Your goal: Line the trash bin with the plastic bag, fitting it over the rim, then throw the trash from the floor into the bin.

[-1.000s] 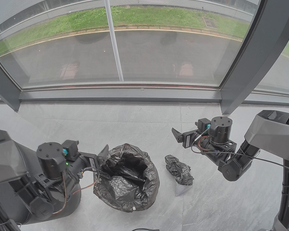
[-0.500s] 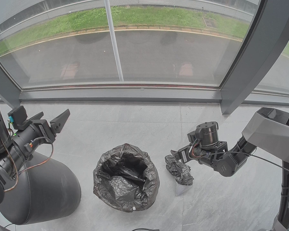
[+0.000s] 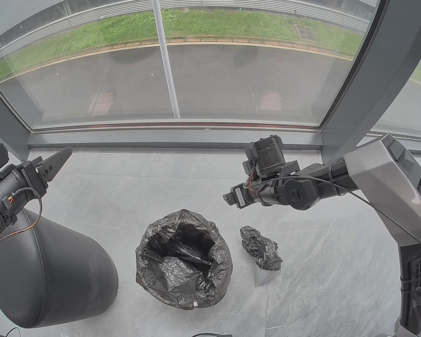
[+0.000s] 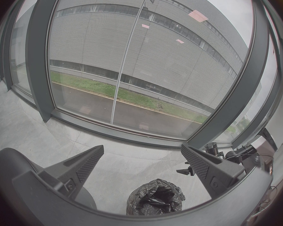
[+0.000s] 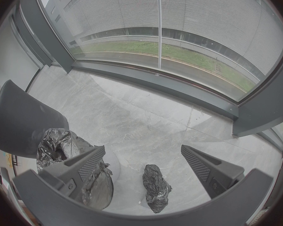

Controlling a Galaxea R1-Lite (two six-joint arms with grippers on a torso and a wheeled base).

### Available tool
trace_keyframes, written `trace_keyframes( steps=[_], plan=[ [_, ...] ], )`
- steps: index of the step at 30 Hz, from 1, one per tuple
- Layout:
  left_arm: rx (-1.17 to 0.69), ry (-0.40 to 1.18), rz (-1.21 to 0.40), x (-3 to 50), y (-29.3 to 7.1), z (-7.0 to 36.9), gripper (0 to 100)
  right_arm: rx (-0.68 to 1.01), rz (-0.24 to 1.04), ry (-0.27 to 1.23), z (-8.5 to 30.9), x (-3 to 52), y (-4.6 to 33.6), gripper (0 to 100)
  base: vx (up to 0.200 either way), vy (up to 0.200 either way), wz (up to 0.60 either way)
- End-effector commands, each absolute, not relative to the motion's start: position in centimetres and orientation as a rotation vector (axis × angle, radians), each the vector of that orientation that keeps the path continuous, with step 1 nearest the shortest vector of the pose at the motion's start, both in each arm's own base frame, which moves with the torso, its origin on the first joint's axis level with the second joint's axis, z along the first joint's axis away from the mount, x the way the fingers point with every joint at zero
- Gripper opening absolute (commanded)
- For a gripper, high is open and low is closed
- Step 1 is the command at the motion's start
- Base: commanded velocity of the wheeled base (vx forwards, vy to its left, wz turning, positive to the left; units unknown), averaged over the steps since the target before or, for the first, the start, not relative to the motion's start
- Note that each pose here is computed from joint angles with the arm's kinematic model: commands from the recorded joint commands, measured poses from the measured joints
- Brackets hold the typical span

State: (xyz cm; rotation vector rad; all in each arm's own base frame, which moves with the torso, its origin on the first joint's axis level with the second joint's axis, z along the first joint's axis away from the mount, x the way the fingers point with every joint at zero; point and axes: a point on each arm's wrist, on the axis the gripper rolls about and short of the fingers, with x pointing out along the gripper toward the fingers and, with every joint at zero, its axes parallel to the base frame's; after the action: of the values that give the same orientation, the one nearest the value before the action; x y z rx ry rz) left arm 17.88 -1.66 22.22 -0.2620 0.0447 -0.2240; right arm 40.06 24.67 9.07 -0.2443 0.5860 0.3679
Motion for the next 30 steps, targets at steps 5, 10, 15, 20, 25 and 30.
trace_keyframes(
  steps=[5, 10, 15, 20, 25, 30],
  plan=[
    [-0.281, 0.074, -0.230, 17.8, -1.0, 22.0, 100, -0.291, 0.407, 0.631, 4.7, 43.9, 25.1, 100, 0.000, 0.000, 0.00],
    [-0.286, 0.087, -0.229, 18.0, -1.0, 21.8, 100, -0.302, 0.386, 0.552, 4.2, 46.2, 24.1, 100, 0.000, 0.000, 0.00],
    [-0.311, 0.099, -0.226, 18.2, -1.0, 21.6, 100, -0.292, 0.363, 0.545, 3.2, 47.6, 23.4, 100, 0.000, 0.000, 0.00],
    [-0.314, 0.119, -0.225, 18.7, -1.1, 21.2, 100, -0.288, 0.382, 0.555, 2.6, 47.7, 23.4, 100, 0.000, 0.000, 0.00],
    [-0.315, 0.134, -0.221, 19.0, -1.1, 20.9, 100, -0.283, 0.389, 0.591, 1.8, 48.4, 22.9, 100, 0.000, 0.000, 0.00],
    [-0.321, 0.145, -0.219, 19.2, -1.1, 20.7, 100, -0.319, 0.384, 0.760, -2.3, 47.9, 22.2, 100, 0.000, 0.000, 0.00]
  ],
)
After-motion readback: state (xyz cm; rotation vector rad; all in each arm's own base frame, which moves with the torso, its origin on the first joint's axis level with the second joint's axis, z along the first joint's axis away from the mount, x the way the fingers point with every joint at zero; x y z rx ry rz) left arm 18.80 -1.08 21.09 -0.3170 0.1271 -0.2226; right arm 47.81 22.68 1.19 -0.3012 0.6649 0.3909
